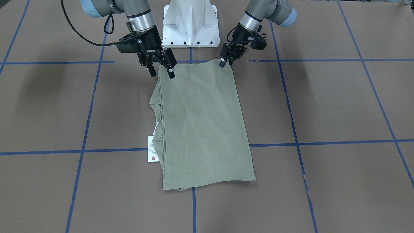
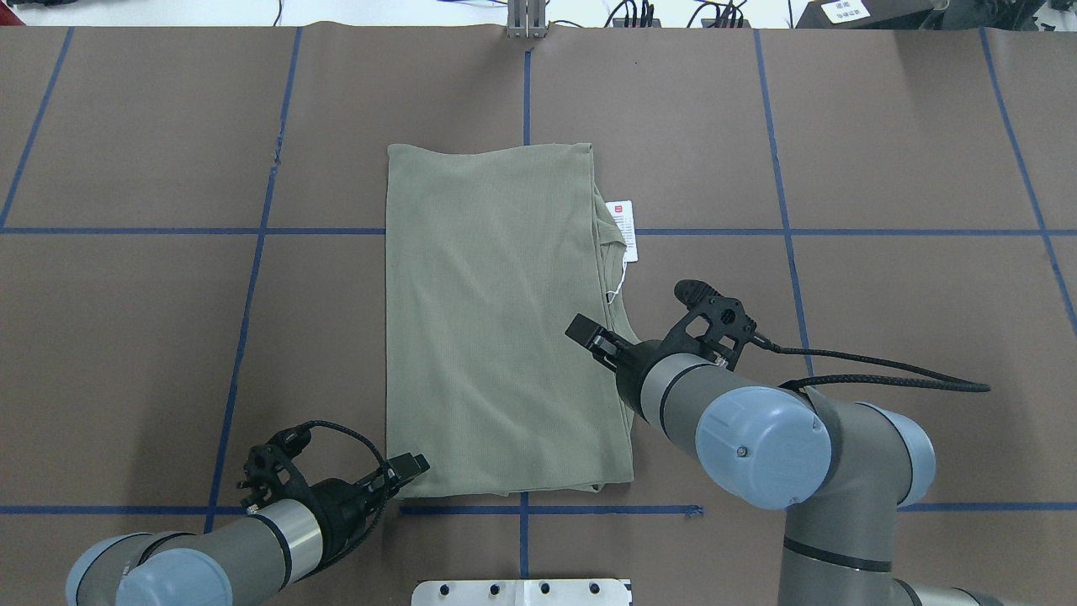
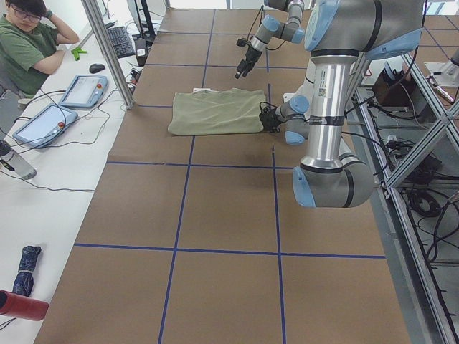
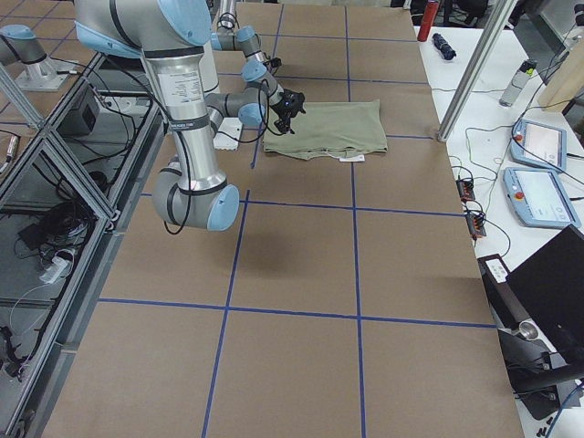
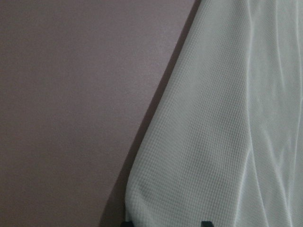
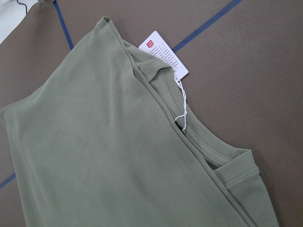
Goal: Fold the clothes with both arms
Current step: 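Lower both grippers onto the near edge of the folded shirt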
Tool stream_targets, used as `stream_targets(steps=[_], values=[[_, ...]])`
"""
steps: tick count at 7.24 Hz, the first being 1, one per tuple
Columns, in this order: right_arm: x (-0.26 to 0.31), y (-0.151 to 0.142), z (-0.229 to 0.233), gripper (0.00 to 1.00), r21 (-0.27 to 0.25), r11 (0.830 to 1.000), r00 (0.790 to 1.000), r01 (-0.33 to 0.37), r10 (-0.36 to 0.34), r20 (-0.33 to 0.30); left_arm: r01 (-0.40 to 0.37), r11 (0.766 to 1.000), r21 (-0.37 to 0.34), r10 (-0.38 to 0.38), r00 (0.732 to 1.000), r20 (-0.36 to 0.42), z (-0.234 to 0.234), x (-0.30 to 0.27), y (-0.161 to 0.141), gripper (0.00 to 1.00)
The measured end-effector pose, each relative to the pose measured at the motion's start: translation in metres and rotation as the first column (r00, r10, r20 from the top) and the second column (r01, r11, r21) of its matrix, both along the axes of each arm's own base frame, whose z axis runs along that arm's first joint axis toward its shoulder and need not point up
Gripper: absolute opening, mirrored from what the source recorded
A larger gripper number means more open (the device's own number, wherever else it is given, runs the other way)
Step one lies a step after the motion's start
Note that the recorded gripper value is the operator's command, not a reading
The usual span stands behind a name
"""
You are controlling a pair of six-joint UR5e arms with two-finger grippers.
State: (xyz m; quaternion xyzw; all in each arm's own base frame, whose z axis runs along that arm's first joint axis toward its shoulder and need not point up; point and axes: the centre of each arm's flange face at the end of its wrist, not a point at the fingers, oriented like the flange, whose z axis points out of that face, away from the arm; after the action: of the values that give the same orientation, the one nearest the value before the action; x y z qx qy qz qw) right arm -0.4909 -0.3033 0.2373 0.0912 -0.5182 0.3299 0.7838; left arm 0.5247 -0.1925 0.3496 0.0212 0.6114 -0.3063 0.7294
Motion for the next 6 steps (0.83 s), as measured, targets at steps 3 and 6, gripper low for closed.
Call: stream_targets(steps=[3,6], values=[[-0.008,0.009,0.004,0.98,-0.012,1.000,1.000,0.003,-0.003,-0.005,0.000,1.000,0.003,0.000,1.000,0.001,0.000,0.000,0.000,0.00],[-0.032,0.043,0.012,0.82,-0.106,0.994,0.999,-0.035,0.033,-0.028,-0.002,1.000,0.006,0.002,1.000,0.001,-0.001,0.000,0.000,0.00]])
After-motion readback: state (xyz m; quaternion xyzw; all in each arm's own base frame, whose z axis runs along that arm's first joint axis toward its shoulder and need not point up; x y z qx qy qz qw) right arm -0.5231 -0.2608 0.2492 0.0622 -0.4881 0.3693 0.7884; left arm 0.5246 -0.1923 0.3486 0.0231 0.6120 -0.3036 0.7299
